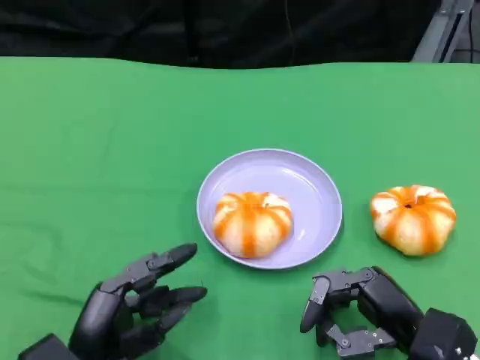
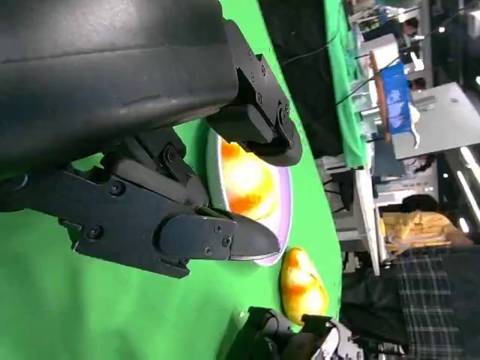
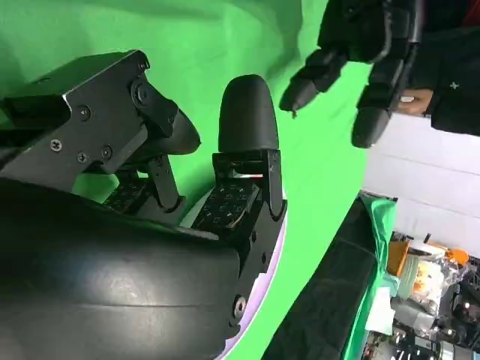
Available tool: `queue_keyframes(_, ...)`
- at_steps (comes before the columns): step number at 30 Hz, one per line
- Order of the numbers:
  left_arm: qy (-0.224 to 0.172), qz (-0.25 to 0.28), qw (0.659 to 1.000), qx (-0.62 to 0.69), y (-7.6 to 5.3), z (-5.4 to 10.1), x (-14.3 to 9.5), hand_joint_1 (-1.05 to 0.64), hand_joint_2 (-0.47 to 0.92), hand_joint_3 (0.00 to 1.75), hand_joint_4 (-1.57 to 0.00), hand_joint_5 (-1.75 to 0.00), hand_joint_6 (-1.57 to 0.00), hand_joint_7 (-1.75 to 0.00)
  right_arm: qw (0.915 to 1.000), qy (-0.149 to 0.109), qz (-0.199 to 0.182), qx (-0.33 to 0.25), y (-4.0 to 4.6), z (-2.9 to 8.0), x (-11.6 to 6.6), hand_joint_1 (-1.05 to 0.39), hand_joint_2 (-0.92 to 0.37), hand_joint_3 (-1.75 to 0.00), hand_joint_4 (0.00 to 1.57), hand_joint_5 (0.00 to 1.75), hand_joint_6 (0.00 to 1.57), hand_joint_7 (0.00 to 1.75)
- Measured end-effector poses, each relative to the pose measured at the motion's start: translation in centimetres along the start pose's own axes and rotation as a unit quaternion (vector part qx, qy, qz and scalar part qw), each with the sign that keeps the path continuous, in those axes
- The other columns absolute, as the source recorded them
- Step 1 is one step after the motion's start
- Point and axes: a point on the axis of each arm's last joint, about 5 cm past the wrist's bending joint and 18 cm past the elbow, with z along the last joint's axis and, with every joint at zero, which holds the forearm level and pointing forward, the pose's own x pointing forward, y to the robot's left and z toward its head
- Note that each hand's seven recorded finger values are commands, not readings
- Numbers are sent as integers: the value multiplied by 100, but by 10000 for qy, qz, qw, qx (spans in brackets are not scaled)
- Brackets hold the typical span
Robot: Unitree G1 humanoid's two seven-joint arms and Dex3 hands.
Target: Grasp the bread from the table and place it into the plate.
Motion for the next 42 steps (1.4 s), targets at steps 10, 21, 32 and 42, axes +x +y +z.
queue_keyframes(10, 62, -123, 9998, 137, -18, -2, 33, 1, 91, 11, -96, -1, -72, -1, 10000, 1, 1, 1, -1, 0, 0, 18, -55, -110, 99, 139, 98, 108)
queue_keyframes(21, -138, -10, 9994, 302, 39, 22, 44, 4, 92, 43, -128, -18, -124, -17, 10000, 2, -1, 1, -1, 0, 0, 19, -56, -109, 99, 140, 98, 109)
queue_keyframes(32, -206, -52, 9991, 372, 62, 23, 54, 3, 73, 84, -81, -150, -85, -123, 10000, 6, -23, -4, -2, 0, -1, 20, -56, -110, 99, 139, 98, 108)
queue_keyframes(42, -195, -133, 9990, 384, 24, 17, 64, 3, 70, 91, -76, -158, -79, -133, 10000, 19, -6, 5, -2, -2, -1, 21, -55, -109, 99, 140, 97, 108)
